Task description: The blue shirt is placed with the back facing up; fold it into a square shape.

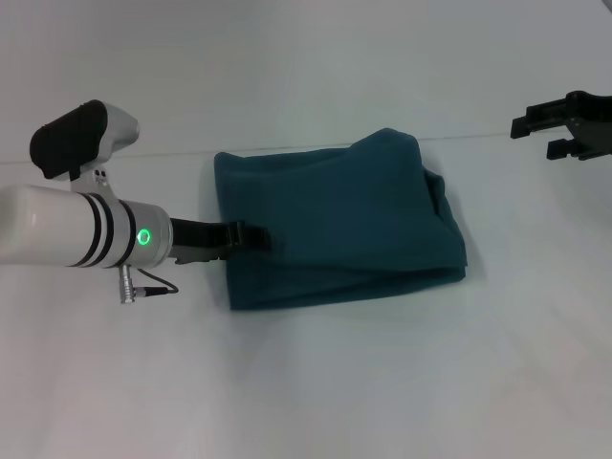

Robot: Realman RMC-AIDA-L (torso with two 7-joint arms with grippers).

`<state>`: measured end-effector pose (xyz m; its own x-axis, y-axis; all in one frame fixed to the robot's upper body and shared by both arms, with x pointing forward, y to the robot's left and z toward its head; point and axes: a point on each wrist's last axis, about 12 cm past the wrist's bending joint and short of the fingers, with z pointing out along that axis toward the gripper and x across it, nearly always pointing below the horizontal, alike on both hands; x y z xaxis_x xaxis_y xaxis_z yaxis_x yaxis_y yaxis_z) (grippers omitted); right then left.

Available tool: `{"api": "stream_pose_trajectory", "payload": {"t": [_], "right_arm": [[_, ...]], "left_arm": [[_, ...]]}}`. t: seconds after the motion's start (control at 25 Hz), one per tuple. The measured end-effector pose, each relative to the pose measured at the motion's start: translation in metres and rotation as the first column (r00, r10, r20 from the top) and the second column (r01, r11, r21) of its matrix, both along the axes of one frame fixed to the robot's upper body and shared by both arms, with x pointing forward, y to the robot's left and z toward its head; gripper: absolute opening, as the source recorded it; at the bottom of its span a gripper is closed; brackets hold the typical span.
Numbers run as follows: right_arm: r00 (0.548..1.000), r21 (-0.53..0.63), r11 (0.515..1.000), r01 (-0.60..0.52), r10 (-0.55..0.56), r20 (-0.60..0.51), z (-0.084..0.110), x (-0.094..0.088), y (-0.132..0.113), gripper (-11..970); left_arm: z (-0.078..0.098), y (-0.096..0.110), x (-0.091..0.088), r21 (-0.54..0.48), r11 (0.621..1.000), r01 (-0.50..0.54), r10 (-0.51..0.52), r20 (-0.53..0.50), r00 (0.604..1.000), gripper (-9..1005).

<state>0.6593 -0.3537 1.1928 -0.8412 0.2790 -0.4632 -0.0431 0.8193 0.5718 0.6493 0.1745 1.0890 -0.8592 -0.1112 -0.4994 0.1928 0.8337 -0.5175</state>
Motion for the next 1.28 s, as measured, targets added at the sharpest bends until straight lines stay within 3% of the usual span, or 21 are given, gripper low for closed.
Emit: {"api": "stream_pose_trajectory", "payload": {"t": [0.24, 0.52, 0.64, 0.72, 0.8, 0.92, 1.08, 1.28], "right_arm": [[1.0, 0.003, 1.0, 0.004, -0.004, 0.001, -0.001, -0.001, -0.001, 765], [1.0, 0.006, 1.0, 0.011, -0.011, 0.006, 0.0, -0.001, -0.003, 765], [1.0, 0.005, 1.0, 0.014, -0.014, 0.006, 0.0, -0.001, -0.004, 765], [1.0, 0.005, 1.0, 0.015, -0.015, 0.004, -0.001, -0.002, -0.005, 764], [1.0, 0.007, 1.0, 0.016, -0.016, 0.001, -0.003, -0.003, -0.005, 764], [1.0, 0.006, 1.0, 0.019, -0.019, 0.0, -0.006, -0.004, -0.005, 764], [1.0, 0.007, 1.0, 0.019, -0.019, -0.002, -0.008, -0.005, -0.005, 765], [1.0, 0.011, 1.0, 0.008, -0.008, -0.002, -0.007, -0.004, -0.001, 765]], "left_arm": [[0.002, -0.003, 0.001, 0.002, 1.0, 0.015, -0.015, 0.001, 1.0, 488], [0.006, -0.006, -0.001, -0.009, 0.999, 0.045, -0.045, -0.009, 0.999, 353], [0.007, -0.003, -0.01, -0.035, 0.996, 0.088, -0.089, -0.039, 0.995, 295], [0.008, 0.007, -0.019, -0.059, 0.994, 0.094, -0.097, -0.053, 0.994, 257], [0.008, 0.023, -0.032, -0.078, 0.993, 0.088, -0.094, -0.073, 0.993, 98], [0.005, 0.051, -0.049, -0.081, 0.995, 0.06, -0.069, -0.113, 0.991, 98], [0.004, 0.087, -0.053, -0.053, 0.999, -0.01, 0.003, -0.131, 0.991, 99], [0.006, 0.1, -0.047, -0.036, 0.999, -0.035, 0.031, -0.1, 0.994, 98]]}}
